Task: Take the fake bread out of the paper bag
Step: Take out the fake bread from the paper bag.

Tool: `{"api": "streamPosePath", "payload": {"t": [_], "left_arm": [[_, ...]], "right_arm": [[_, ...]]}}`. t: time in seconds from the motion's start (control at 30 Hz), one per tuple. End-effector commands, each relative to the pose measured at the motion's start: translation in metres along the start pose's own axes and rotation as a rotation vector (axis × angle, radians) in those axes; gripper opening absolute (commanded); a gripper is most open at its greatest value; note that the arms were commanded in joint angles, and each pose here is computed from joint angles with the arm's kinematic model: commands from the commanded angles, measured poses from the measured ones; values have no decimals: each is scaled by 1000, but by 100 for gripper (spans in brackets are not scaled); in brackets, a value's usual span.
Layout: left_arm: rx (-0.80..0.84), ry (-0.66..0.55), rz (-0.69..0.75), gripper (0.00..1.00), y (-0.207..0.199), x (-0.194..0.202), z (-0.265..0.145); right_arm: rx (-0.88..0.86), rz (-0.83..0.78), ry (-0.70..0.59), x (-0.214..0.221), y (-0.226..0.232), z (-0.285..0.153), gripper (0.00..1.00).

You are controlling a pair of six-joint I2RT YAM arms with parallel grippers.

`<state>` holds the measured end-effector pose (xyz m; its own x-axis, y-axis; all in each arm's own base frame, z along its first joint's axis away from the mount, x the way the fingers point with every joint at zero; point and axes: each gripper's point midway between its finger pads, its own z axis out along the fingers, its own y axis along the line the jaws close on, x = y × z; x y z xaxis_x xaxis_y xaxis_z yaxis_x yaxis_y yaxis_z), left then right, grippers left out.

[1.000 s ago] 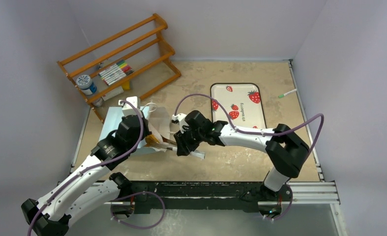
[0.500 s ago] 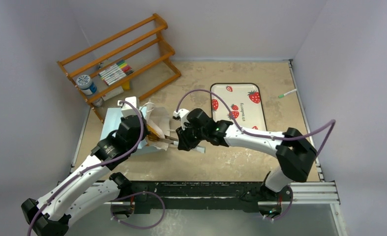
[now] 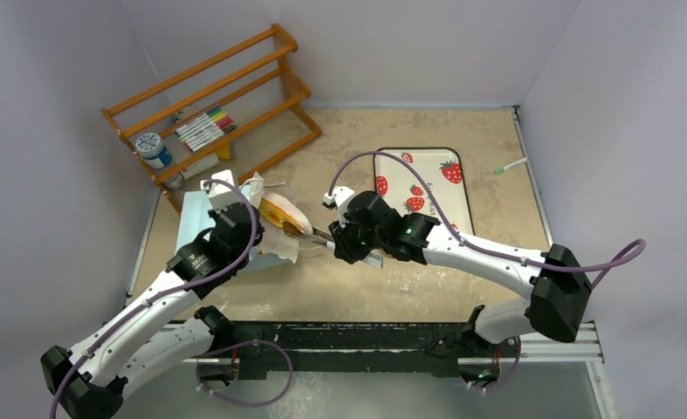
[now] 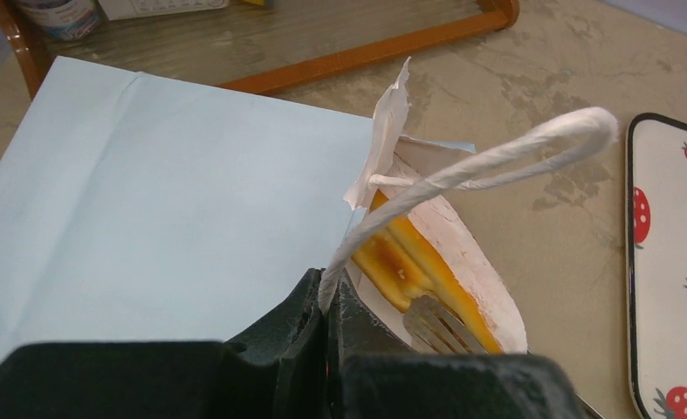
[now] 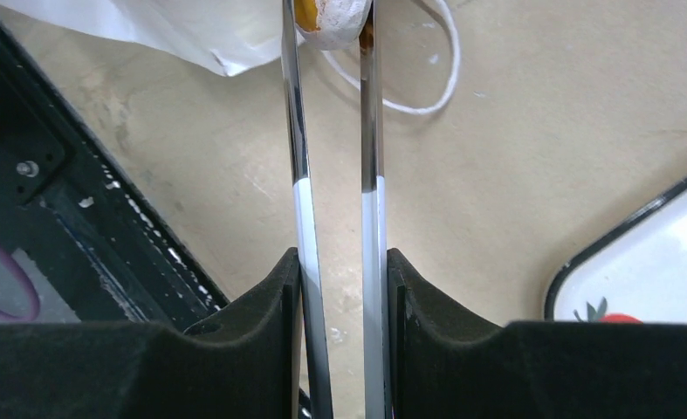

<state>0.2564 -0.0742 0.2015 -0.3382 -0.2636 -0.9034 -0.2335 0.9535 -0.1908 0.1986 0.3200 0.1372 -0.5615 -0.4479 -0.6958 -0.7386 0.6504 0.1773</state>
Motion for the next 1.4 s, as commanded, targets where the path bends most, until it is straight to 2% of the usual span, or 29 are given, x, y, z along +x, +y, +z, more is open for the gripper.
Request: {"api": "streamPosePath", "payload": {"t": [0.0, 0.3, 0.67, 0.8, 0.93, 1.0, 1.17, 1.37], "left_arm": [[-96, -94, -133, 0, 8, -31, -3], [-174, -116, -236, 0, 17, -32, -2], [-236, -160, -284, 0, 33, -40, -9], [-224, -159, -309, 0, 35, -41, -14], [-203, -152, -304, 0, 37, -43, -19], [-190, -149, -303, 0, 37, -45, -23], [-174, -140, -296, 0, 40, -45, -28], [-141, -127, -301, 0, 39, -48, -35]], "right_arm": [[109, 7, -97, -20, -17, -20, 8], [216, 40, -71, -6, -13, -41, 5], [343, 126, 3, 17, 43, -61, 2], [445, 164, 3, 17, 57, -69, 0], [610, 220, 24, 18, 48, -81, 0], [618, 212, 8, 9, 51, -81, 0], [612, 310, -69, -14, 55, -85, 0], [672, 273, -143, -57, 44, -76, 0]]}}
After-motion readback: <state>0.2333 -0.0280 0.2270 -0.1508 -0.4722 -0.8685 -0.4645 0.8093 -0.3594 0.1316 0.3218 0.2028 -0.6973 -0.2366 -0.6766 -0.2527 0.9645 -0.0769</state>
